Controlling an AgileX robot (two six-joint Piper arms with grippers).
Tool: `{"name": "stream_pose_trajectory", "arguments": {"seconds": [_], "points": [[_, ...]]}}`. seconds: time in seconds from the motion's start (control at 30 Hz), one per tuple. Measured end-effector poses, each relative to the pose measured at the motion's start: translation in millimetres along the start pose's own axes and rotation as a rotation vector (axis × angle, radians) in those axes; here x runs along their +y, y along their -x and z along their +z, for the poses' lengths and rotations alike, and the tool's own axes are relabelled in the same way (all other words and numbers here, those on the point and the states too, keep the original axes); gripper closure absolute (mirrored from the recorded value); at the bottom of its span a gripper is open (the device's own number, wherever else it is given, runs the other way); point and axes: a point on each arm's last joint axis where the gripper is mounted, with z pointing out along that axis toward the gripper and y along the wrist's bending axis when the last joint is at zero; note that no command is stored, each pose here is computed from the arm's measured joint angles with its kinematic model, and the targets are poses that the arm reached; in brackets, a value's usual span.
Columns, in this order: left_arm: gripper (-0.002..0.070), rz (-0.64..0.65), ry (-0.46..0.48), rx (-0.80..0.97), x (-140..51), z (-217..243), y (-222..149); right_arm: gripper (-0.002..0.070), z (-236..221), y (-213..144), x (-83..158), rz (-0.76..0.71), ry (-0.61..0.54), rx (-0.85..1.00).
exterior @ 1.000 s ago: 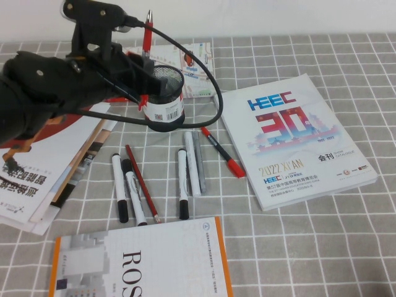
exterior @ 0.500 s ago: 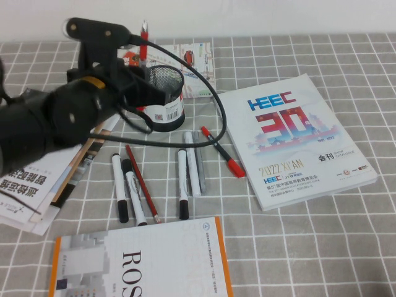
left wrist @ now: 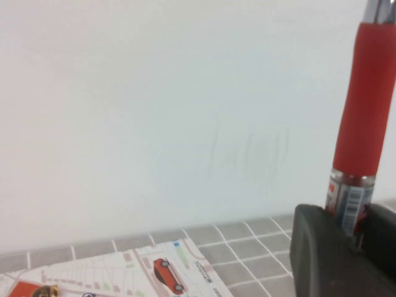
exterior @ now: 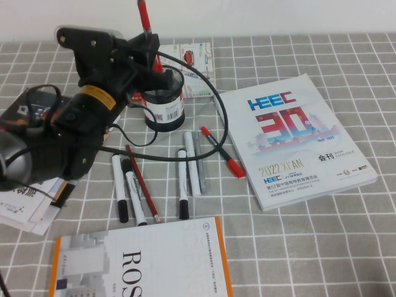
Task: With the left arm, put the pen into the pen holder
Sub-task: Place the pen onto the pen holder
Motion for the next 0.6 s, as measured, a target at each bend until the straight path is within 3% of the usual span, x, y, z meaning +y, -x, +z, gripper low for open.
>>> {"name": "stream_pose_trajectory", "arguments": {"seconds": [0.3,0.6], "points": [[0.0604,-0.082,0.045,0.023,22.5,26.4,-22.1,0.0689,0.0,0.0,0.0,0.0,0.0,0.0],[0.0604,-0.075,0.048,0.116,26.2,42.0,-49.7,0.0689,0.0,0.0,0.0,0.0,0.0,0.0]]}}
